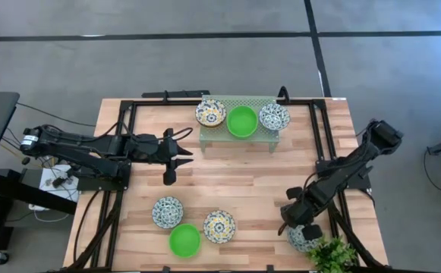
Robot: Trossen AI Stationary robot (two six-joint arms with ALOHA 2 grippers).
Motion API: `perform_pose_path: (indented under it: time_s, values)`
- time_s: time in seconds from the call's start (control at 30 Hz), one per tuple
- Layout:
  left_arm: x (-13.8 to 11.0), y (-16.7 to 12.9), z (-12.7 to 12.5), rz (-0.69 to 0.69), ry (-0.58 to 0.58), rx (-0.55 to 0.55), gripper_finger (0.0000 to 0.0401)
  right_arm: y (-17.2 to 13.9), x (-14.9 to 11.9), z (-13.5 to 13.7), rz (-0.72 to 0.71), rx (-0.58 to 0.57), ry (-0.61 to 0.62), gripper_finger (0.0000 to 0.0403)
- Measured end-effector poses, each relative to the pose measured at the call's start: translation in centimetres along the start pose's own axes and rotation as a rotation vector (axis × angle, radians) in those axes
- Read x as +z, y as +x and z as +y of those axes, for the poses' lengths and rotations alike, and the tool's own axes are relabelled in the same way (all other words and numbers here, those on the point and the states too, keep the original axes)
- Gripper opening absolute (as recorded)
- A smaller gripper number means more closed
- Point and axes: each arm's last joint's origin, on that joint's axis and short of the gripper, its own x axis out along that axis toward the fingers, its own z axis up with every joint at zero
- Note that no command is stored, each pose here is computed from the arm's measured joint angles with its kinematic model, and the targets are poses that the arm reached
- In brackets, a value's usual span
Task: Pick & Place Mini bowls
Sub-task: Stack the right light blue bowl on the light blue bowl on the shelf
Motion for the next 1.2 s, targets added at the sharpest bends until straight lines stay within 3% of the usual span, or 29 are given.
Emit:
perform_pose_path:
  time_s: [0.27, 0.37, 0.7, 0.87, 1.0, 1.2]
  values:
    - [0.1, 0.0, 0.0, -0.006, -0.001, 0.000, 0.0097, -2.3, 0.4, -1.5, -0.094, -0.005, 0.092, 0.0006]
    - [0.1, 0.0, 0.0, -0.006, -0.001, 0.000, 0.0097, -4.1, 1.1, -2.7, -0.190, -0.031, 0.197, 0.0010]
    - [0.1, 0.0, 0.0, -0.006, -0.001, 0.000, 0.0097, -12.2, 0.1, -7.7, -0.368, -0.025, 0.503, 0.0004]
    - [0.1, 0.0, 0.0, -0.006, -0.001, 0.000, 0.0097, -16.6, -1.1, -9.4, -0.509, -0.059, 0.485, 0.0004]
    - [0.1, 0.0, 0.0, -0.006, -0.001, 0.000, 0.0097, -20.0, -2.0, -10.8, -0.638, -0.205, 0.469, 0.0003]
    - [0.1, 0.0, 0.0, -0.006, -0.001, 0.000, 0.0097, -23.6, -3.8, -13.5, -0.737, -0.503, 0.664, 0.0004]
